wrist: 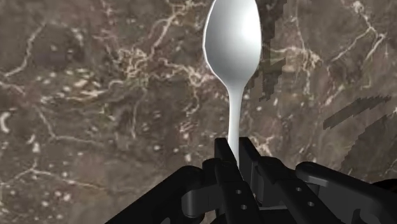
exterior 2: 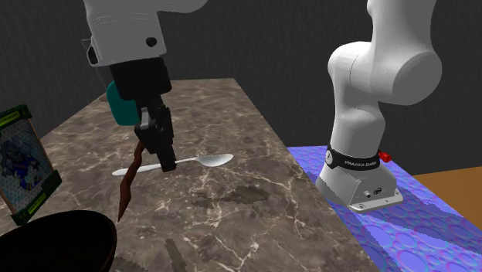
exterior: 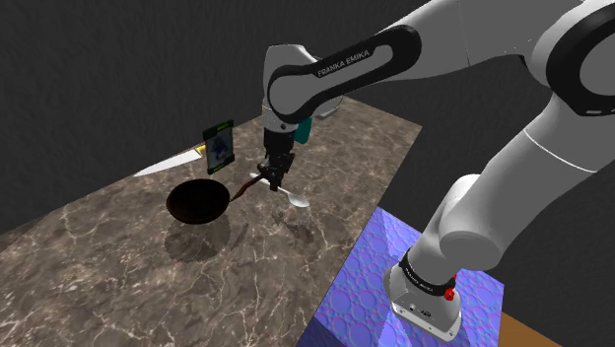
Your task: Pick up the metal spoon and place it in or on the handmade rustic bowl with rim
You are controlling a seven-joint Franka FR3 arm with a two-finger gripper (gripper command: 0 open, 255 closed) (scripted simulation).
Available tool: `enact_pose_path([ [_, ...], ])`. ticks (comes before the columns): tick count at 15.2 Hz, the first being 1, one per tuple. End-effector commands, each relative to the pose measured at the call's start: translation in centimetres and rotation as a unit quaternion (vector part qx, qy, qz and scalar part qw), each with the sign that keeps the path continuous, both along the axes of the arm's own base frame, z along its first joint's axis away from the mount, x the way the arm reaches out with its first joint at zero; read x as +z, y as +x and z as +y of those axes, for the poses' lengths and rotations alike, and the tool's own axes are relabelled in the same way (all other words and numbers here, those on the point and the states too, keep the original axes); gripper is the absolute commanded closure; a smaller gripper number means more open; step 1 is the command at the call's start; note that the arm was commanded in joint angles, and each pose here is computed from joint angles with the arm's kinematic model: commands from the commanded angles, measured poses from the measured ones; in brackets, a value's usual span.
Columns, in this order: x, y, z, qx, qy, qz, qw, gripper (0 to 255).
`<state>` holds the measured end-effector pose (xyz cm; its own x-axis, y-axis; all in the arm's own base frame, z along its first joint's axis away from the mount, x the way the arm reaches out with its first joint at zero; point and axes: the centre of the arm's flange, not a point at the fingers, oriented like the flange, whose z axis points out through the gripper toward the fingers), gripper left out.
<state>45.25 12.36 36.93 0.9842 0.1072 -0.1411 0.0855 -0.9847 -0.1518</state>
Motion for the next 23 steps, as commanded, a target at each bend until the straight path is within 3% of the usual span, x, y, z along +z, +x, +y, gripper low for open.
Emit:
enact_pose_path([
  [1, 1.1, -0.1, 0.0, 0.0, 0.0, 0.0, 1.0, 255],
  [16, 8.6, -0.1, 0.0, 0.0, 0.0, 0.0, 1.0, 255],
  [23, 9.1, 4.8, 7.9, 0.0, 0.0, 0.0, 1.0, 255],
])
